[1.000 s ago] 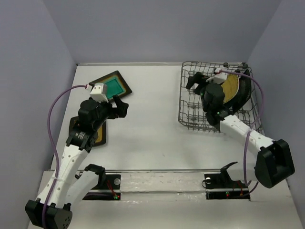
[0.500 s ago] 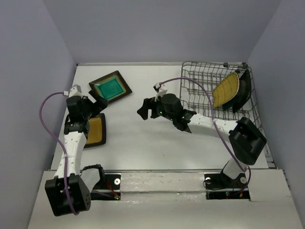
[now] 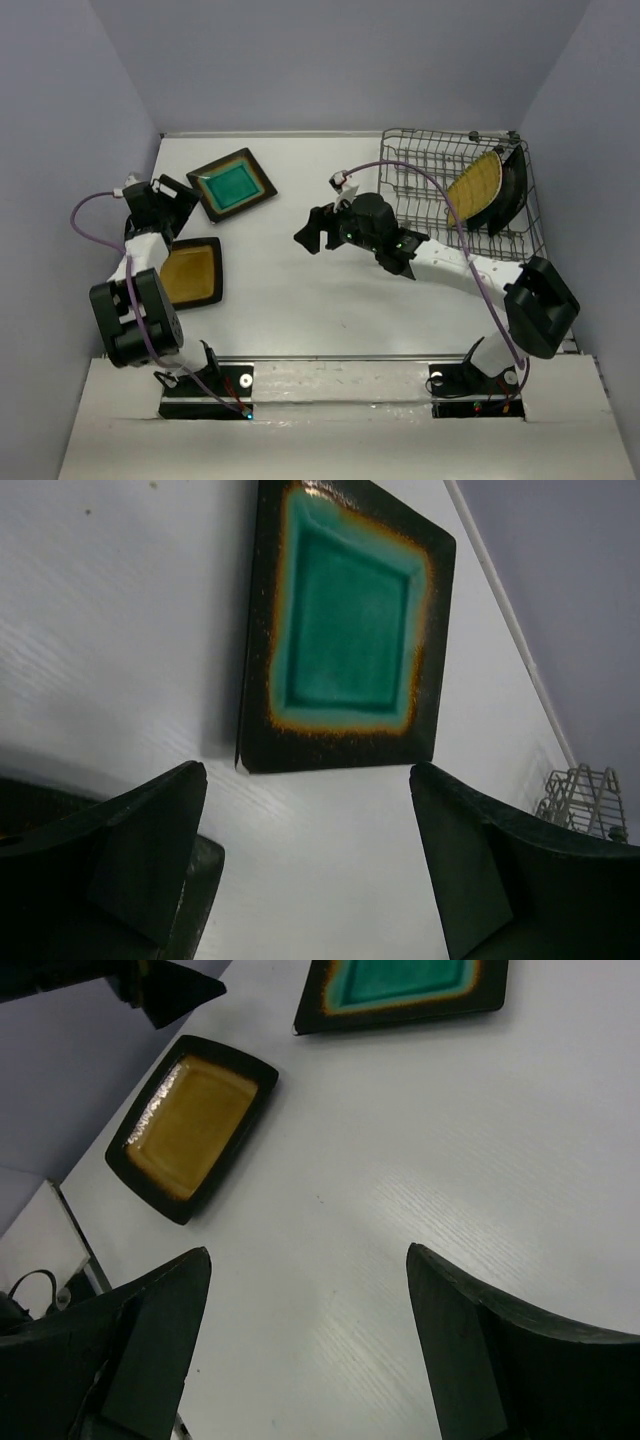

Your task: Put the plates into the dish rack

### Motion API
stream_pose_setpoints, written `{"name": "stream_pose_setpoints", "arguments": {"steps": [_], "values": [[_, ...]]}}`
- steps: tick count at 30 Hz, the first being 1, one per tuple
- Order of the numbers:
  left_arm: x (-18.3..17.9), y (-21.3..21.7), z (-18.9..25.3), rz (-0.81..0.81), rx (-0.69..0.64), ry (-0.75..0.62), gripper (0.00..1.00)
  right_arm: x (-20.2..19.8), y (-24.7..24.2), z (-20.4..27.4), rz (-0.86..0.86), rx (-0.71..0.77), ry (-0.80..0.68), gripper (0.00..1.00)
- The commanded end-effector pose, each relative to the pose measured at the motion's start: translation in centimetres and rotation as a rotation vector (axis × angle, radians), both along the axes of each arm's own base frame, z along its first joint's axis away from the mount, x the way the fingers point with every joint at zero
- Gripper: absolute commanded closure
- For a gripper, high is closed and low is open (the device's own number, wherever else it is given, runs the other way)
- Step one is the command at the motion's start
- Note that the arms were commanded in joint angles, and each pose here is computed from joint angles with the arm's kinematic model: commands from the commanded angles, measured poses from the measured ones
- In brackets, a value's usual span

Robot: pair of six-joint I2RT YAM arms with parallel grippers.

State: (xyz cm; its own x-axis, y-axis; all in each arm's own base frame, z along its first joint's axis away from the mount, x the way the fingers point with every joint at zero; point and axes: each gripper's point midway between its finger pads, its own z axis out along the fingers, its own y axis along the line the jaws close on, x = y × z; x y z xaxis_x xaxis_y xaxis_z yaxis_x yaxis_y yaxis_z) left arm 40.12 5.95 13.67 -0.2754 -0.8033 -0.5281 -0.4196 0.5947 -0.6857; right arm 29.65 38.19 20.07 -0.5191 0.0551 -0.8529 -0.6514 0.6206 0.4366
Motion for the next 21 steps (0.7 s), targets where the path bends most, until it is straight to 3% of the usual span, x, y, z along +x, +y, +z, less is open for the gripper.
{"name": "stream_pose_setpoints", "arguments": {"steps": [1,11,21], "values": [[5.0,1.8,1.0,-0.011,0.031,-0.044,0.06,-1.1,-1.4,3.1,0.030,0.011,-0.108,0.16],[9.4,3.2,-2.7,-0.033,0.039,0.013,0.15,-2.7,-1.5,3.9,0.106,0.034,-0.157,0.16],[11.7,0.9,-6.9,-0.078,-0.001,0.082,0.24,-3.0,-1.6,3.5,0.115,0.035,-0.157,0.16]]}}
